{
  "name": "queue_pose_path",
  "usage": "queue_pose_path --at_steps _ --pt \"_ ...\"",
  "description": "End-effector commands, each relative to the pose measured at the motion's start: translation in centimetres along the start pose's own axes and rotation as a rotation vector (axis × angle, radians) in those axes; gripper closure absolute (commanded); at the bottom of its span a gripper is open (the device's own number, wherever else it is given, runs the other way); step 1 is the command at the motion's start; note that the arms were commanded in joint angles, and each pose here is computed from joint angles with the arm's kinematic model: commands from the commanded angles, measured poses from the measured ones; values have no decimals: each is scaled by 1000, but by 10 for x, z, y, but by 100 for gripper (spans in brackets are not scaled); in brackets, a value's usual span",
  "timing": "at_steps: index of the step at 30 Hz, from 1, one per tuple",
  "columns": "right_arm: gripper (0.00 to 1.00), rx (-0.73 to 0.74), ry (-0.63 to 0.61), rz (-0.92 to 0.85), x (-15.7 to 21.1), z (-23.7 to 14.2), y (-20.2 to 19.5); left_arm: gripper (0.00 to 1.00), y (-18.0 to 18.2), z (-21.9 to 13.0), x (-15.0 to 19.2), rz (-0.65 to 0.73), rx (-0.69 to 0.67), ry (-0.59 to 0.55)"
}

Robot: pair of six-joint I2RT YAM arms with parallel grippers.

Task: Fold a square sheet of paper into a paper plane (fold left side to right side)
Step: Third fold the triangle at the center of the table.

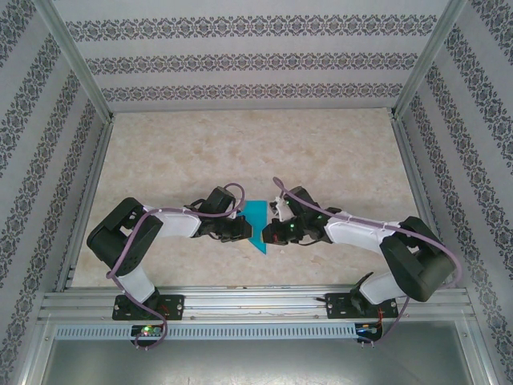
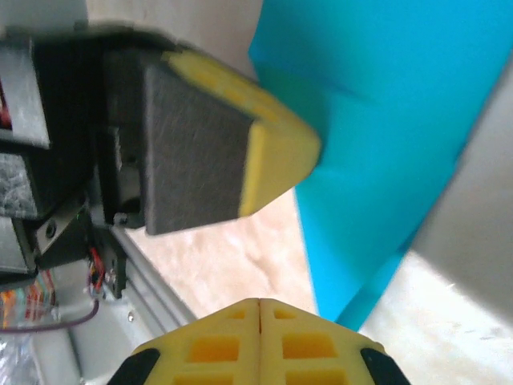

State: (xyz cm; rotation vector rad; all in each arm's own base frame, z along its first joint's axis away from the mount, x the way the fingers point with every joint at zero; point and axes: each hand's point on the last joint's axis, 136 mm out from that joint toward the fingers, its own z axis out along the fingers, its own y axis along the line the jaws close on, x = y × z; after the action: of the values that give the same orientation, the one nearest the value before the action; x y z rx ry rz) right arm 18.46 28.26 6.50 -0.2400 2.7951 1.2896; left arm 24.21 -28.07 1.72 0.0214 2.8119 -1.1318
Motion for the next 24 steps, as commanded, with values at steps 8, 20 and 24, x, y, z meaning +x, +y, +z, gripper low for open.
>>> queue_pose_path --at_steps 8,20,24 --pt "96 8 80 46 15 20 -3 87 25 9 16 -41 -81 34" --pt "96 71 103 76 25 28 -25 87 26 9 16 -41 -82 37" --pt "96 82 114 85 27 30 -30 87 25 9 16 -40 -81 38"
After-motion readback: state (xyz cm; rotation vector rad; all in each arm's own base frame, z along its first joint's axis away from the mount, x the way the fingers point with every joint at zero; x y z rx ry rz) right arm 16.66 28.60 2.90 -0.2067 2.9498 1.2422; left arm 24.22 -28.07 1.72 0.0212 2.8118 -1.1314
